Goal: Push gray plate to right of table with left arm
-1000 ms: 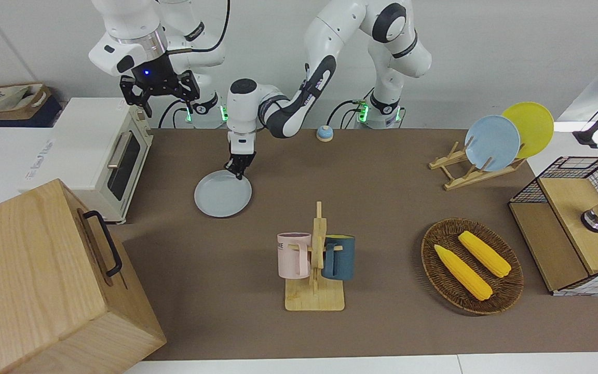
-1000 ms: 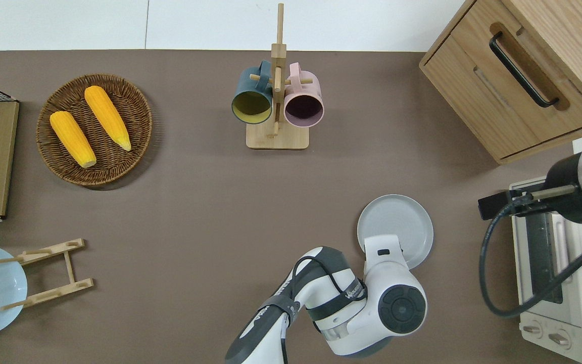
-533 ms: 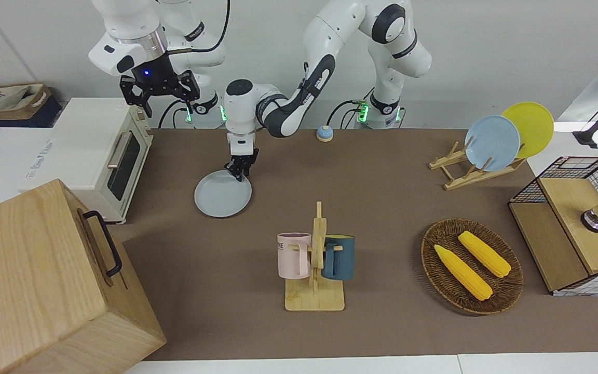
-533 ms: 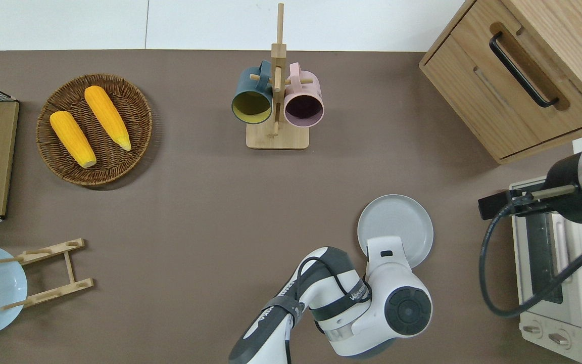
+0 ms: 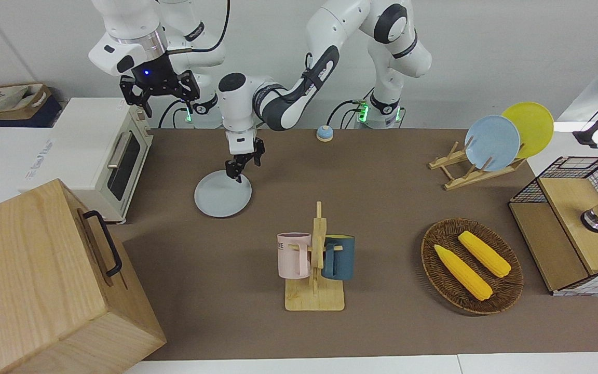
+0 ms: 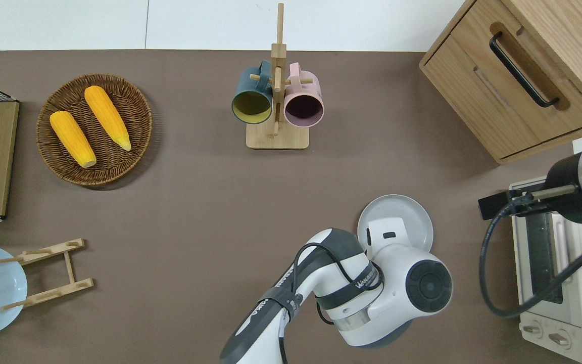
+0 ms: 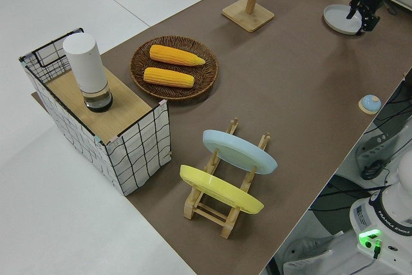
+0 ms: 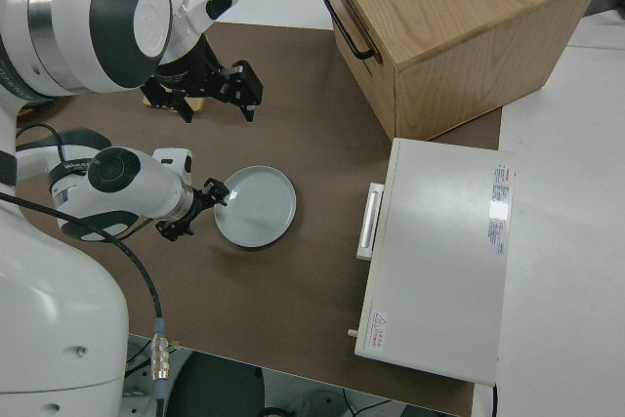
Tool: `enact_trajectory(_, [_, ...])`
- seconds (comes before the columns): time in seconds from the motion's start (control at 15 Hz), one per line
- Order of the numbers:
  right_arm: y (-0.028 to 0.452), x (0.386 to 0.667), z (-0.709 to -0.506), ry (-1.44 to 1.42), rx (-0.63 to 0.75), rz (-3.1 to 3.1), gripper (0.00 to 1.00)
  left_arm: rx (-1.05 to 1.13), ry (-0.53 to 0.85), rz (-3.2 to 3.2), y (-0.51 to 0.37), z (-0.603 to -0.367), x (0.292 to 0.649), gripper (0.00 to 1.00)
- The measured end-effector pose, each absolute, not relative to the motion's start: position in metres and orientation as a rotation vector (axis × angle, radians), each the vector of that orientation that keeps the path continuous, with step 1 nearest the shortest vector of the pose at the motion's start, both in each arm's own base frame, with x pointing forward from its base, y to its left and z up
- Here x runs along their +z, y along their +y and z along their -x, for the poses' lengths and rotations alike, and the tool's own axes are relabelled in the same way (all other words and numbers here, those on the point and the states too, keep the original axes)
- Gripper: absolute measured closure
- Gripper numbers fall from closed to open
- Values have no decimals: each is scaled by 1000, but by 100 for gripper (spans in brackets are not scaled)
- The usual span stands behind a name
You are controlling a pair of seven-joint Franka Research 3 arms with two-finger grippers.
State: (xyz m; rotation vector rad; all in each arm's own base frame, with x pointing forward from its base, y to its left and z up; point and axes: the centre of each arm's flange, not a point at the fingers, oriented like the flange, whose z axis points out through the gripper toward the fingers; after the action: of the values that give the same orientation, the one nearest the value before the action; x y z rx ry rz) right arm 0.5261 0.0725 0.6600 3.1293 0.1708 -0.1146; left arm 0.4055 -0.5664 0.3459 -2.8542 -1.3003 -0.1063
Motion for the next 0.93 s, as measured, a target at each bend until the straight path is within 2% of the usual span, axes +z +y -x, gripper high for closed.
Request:
enact_trajectory(0.2, [73, 660, -526, 171, -115, -3129, 1, -94, -1224, 2848, -536, -444, 366, 1])
enact_trajectory(0.33, [73, 660, -526, 171, -115, -3129, 1, -81, -1115, 2877, -509, -471, 375, 1])
enact_trajectory(0.67, [73, 660, -526, 171, -115, -3129, 1, -35, -879, 2885, -471, -491, 394, 1])
enact_trajectory(0.93, [73, 660, -526, 171, -115, -3129, 1, 8, -728, 2890, -402, -526, 439, 0])
